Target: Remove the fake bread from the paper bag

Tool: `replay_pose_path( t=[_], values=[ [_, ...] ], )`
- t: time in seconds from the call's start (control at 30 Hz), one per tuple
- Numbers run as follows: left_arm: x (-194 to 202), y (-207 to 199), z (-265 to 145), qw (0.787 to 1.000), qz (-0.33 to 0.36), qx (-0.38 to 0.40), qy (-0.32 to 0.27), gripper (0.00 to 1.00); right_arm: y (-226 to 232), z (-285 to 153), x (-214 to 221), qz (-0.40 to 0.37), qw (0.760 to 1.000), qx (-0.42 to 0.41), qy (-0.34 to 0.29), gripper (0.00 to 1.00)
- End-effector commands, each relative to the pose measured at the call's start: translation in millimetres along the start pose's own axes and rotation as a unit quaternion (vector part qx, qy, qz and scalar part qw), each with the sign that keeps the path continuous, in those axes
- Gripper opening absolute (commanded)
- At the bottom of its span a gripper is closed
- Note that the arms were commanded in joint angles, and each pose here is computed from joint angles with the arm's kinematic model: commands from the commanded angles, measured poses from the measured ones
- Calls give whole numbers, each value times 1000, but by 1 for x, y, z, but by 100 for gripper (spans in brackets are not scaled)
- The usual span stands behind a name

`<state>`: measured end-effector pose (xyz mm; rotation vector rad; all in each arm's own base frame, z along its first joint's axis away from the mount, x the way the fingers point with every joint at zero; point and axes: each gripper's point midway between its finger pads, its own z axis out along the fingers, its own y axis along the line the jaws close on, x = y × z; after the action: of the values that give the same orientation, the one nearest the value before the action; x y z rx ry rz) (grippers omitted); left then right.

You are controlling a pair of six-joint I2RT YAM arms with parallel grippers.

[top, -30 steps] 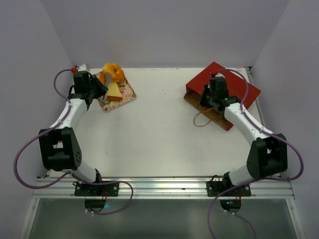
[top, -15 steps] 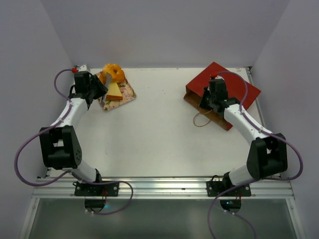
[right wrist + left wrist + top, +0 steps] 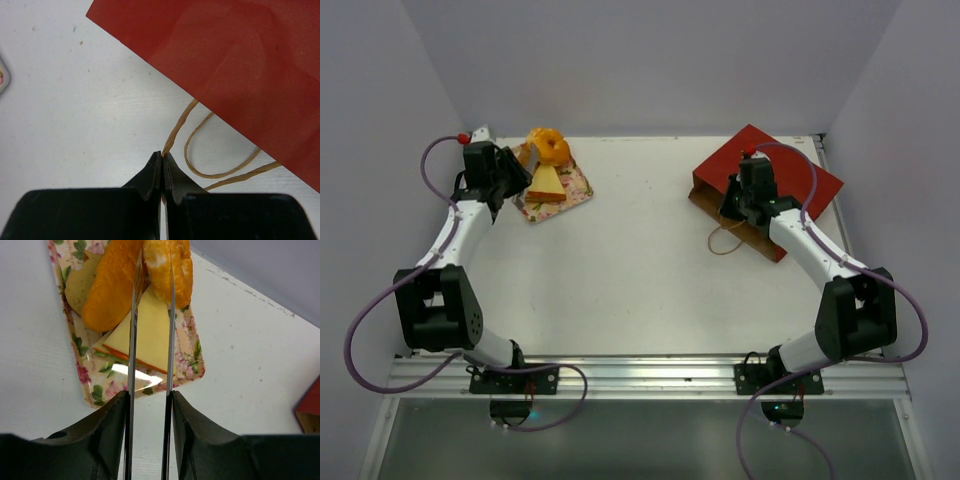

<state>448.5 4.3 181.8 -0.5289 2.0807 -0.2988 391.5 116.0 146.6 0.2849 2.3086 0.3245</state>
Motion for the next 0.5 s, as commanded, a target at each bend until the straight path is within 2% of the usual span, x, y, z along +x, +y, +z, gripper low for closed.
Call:
replay_pose_path(
  t=[0.0, 0.3, 0.47],
  values=[
    [-20, -2, -20, 999, 12, 2, -40, 43, 8, -10, -15, -3, 1000, -19, -23, 0],
    [-24, -1, -38, 998, 19, -4, -51, 44, 9, -11, -14, -3, 1000, -22, -22, 0],
    [-13, -16, -51, 998, 15, 45, -47, 44, 8, -11, -13, -4, 1000, -22, -21, 0]
  ],
)
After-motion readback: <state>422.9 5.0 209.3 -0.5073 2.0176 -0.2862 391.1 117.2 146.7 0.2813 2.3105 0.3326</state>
